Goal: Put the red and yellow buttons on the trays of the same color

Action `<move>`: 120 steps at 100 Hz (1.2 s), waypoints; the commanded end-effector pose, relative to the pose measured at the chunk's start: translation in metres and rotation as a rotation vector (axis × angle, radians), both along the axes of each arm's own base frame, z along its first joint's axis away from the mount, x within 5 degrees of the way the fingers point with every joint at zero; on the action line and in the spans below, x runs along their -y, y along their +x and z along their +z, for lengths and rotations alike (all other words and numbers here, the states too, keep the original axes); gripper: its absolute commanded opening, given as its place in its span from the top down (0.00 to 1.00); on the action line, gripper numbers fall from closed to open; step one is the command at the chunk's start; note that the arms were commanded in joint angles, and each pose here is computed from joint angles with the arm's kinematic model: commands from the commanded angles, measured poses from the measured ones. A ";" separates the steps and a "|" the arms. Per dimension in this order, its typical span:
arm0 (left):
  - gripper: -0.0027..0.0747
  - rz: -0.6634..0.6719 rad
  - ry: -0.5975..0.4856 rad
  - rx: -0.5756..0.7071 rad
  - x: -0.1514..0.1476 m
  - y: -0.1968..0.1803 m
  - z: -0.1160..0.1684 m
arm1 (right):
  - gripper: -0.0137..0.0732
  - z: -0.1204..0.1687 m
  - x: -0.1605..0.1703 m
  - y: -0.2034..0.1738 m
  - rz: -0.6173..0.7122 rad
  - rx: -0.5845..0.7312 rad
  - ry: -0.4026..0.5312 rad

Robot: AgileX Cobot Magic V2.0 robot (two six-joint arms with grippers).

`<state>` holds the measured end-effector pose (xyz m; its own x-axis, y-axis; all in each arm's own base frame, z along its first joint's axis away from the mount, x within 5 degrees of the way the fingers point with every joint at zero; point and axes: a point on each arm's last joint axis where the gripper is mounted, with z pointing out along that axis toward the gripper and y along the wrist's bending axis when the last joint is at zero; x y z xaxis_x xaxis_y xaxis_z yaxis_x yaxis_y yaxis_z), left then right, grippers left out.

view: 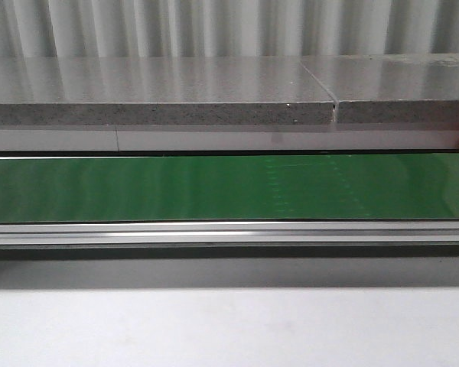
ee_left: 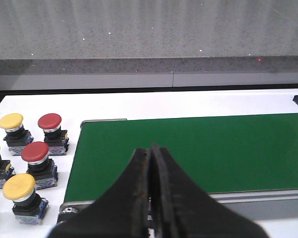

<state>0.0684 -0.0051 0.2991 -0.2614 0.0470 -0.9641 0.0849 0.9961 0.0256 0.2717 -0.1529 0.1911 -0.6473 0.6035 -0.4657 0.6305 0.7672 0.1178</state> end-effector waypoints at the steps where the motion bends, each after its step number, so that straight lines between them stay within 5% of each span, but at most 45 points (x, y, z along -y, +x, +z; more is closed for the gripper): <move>1: 0.99 -0.010 -0.018 0.090 0.001 0.001 0.015 | 0.13 0.021 0.006 0.004 -0.003 0.103 -0.072; 35: 0.99 -0.010 -0.018 0.090 0.001 0.001 0.015 | 0.13 0.072 -0.017 0.003 0.046 0.305 -0.165; 78: 0.99 -0.010 -0.018 0.090 0.001 0.001 0.015 | 0.13 0.154 -0.127 -0.018 0.525 0.583 -0.351; 120: 0.99 -0.010 -0.018 0.090 0.001 0.001 0.015 | 0.14 0.157 -0.168 -0.084 0.687 0.732 -0.348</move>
